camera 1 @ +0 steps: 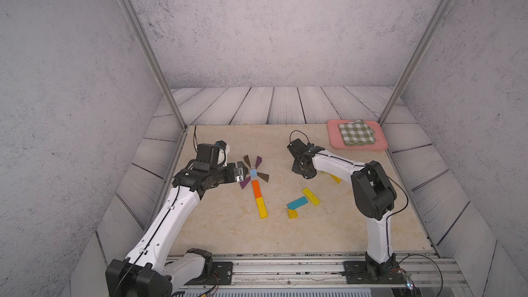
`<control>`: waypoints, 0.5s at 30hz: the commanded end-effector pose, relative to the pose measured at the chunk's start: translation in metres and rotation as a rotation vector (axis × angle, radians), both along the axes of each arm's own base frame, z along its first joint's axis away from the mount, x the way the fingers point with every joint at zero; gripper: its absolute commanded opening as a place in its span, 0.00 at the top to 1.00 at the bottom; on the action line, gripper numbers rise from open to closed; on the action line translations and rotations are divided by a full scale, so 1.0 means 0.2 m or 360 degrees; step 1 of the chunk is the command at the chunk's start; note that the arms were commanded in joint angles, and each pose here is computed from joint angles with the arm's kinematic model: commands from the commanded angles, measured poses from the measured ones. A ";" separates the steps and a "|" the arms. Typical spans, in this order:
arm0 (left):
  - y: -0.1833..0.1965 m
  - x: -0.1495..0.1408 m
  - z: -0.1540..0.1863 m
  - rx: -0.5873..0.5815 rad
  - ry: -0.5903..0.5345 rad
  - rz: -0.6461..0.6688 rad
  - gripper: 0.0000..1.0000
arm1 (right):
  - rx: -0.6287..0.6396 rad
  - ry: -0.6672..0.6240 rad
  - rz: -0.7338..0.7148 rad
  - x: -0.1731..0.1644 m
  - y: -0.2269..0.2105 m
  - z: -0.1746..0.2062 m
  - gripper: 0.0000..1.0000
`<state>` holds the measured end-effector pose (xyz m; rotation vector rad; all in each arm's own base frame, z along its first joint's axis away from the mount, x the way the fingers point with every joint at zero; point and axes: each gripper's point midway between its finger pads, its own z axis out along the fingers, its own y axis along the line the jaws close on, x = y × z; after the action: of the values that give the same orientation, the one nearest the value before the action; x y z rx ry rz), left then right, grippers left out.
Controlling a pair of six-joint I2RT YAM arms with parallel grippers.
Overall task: Assemble a small pinwheel with building blocks
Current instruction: Place the building block at the center of the board.
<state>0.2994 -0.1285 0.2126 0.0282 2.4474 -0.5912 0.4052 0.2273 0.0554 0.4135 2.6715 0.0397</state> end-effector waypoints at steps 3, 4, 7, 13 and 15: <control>-0.07 0.05 0.00 -0.0007 -0.0005 -0.0023 0.08 | 0.0006 0.0105 -0.0026 -0.04 -0.02 -0.14 0.75; -0.07 0.05 0.00 0.0000 -0.0002 -0.0025 0.08 | 0.0009 0.0111 -0.0027 -0.04 -0.03 -0.15 0.75; -0.08 0.06 0.01 0.0012 -0.0004 -0.0036 0.09 | 0.0013 0.0122 -0.0029 -0.04 -0.04 -0.15 0.66; -0.10 0.09 -0.01 0.0062 0.0009 -0.0056 0.05 | 0.0051 0.0120 0.0000 -0.03 -0.05 -0.08 0.42; -0.11 0.09 -0.01 0.0081 0.0011 -0.0065 0.05 | 0.0057 0.0116 0.0021 -0.03 -0.05 -0.03 0.38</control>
<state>0.3129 -0.1485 0.2012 0.0706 2.4945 -0.5762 0.4004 0.2183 0.0371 0.4386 2.7386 0.0684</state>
